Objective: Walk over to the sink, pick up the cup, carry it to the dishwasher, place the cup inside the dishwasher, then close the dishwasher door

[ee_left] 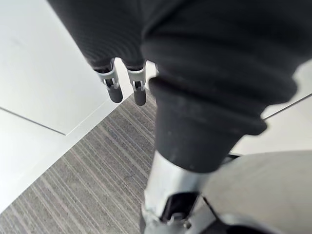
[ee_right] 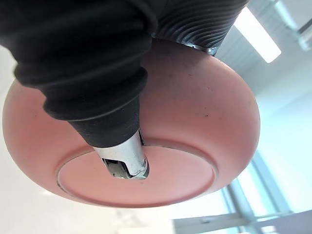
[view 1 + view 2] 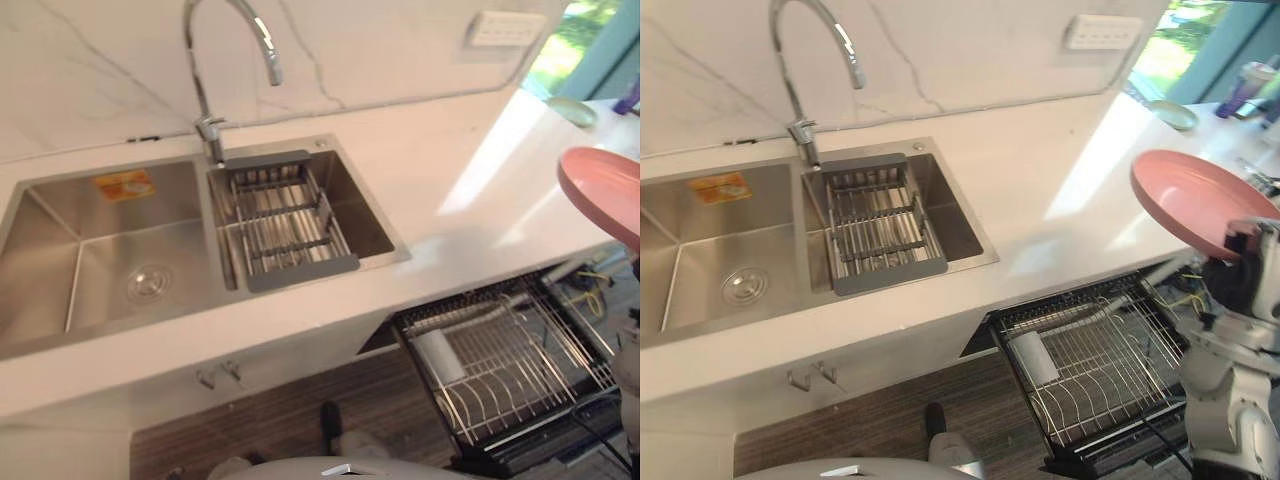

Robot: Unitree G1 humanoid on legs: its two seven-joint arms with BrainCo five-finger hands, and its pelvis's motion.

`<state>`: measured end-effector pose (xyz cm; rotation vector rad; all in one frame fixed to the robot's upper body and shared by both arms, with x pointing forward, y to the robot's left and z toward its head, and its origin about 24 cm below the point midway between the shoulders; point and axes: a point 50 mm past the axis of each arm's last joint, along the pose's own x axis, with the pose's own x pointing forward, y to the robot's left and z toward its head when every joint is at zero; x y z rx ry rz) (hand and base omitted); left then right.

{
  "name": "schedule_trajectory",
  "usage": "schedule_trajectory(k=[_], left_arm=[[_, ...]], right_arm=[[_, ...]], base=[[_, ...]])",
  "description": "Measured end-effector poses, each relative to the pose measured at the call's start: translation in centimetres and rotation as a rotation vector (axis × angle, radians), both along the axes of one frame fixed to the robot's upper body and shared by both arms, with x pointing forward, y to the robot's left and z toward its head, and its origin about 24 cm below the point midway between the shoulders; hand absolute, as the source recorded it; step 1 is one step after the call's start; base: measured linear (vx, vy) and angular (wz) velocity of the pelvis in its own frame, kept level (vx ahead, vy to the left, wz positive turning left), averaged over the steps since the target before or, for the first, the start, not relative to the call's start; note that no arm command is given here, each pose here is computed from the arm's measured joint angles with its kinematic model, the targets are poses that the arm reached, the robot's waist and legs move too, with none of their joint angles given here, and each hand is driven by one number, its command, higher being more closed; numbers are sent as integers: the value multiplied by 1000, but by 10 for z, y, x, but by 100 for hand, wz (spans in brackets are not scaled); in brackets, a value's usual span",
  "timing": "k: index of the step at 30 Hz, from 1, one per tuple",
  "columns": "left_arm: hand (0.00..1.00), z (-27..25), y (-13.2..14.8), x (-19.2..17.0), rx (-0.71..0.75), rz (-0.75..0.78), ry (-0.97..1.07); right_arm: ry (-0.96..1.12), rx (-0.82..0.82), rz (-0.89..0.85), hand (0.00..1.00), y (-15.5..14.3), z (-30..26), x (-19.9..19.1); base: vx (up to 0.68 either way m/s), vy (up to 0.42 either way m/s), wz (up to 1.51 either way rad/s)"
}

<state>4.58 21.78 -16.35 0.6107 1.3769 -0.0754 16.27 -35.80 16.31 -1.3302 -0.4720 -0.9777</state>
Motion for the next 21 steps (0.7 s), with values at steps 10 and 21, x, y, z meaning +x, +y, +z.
schedule_trajectory(k=[10, 21], left_arm=[[0, 0, -5, 9, -26, -43, 31], [0, 27, 6, 100, 77, -140, -159]], right_arm=[[-27, 94, -97, 100, -3, -29, -26], [38, 321, -140, 100, 8, -100, -17]], base=[[-21, 100, -45], [57, 7, 4]])
